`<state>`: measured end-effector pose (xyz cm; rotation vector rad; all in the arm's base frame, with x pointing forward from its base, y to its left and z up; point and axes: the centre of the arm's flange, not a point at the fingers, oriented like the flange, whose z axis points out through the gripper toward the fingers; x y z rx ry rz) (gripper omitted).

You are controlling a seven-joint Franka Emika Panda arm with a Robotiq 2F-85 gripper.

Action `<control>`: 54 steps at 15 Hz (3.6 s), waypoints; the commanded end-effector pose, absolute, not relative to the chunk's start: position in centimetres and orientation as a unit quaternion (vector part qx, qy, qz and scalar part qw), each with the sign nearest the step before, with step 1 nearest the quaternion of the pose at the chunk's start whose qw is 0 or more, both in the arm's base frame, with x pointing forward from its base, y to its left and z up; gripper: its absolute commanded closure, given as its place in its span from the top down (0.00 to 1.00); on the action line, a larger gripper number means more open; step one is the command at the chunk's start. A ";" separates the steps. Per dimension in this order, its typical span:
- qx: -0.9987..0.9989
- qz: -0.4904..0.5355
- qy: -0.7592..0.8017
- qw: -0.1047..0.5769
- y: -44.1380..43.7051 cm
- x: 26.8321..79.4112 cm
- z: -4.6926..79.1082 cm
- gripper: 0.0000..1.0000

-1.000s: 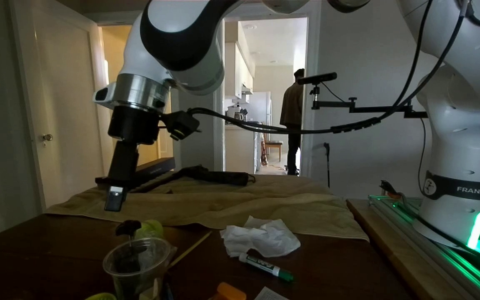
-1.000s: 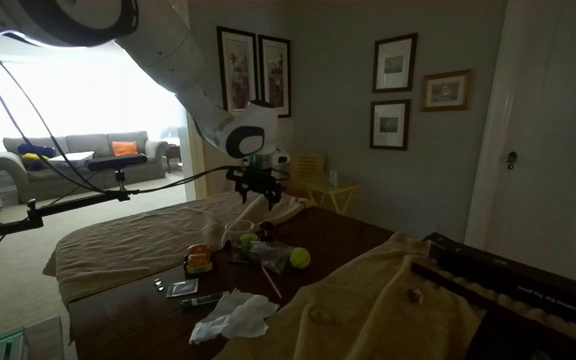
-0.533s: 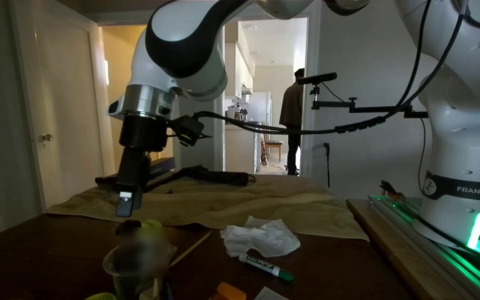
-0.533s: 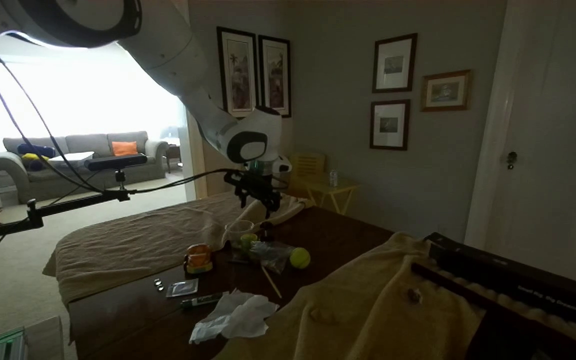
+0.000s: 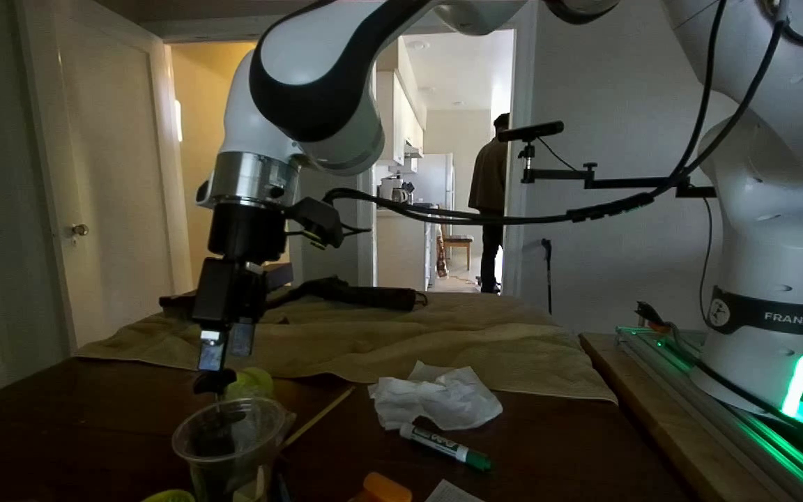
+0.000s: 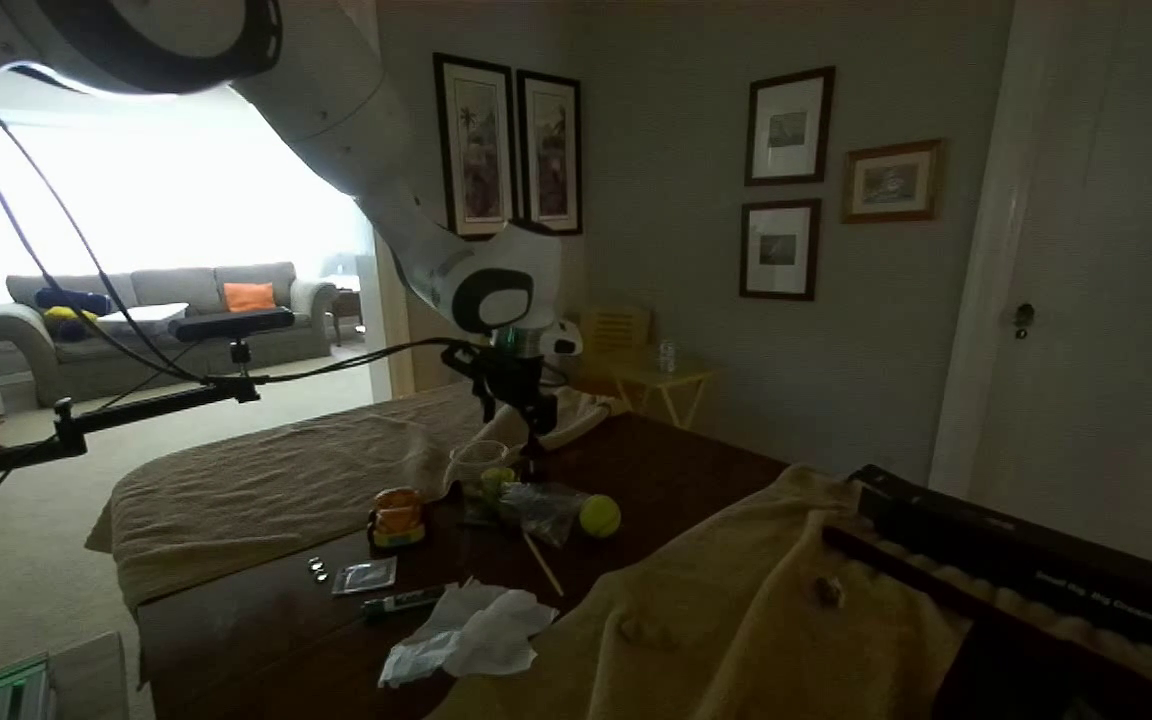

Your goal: Move the black clamp forwards.

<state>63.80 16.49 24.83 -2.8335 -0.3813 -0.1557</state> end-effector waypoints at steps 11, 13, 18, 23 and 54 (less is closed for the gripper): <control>-0.986 -0.084 -0.130 0.065 15.9 64.4 24.8 1.00; -0.986 -0.084 -0.130 0.064 15.9 64.4 24.8 1.00; -0.986 -0.089 -0.130 0.063 15.9 64.5 25.0 1.00; -0.988 -0.091 -0.110 0.057 15.5 64.9 24.7 1.00; -0.986 -0.080 -0.145 0.009 17.3 64.9 23.0 0.11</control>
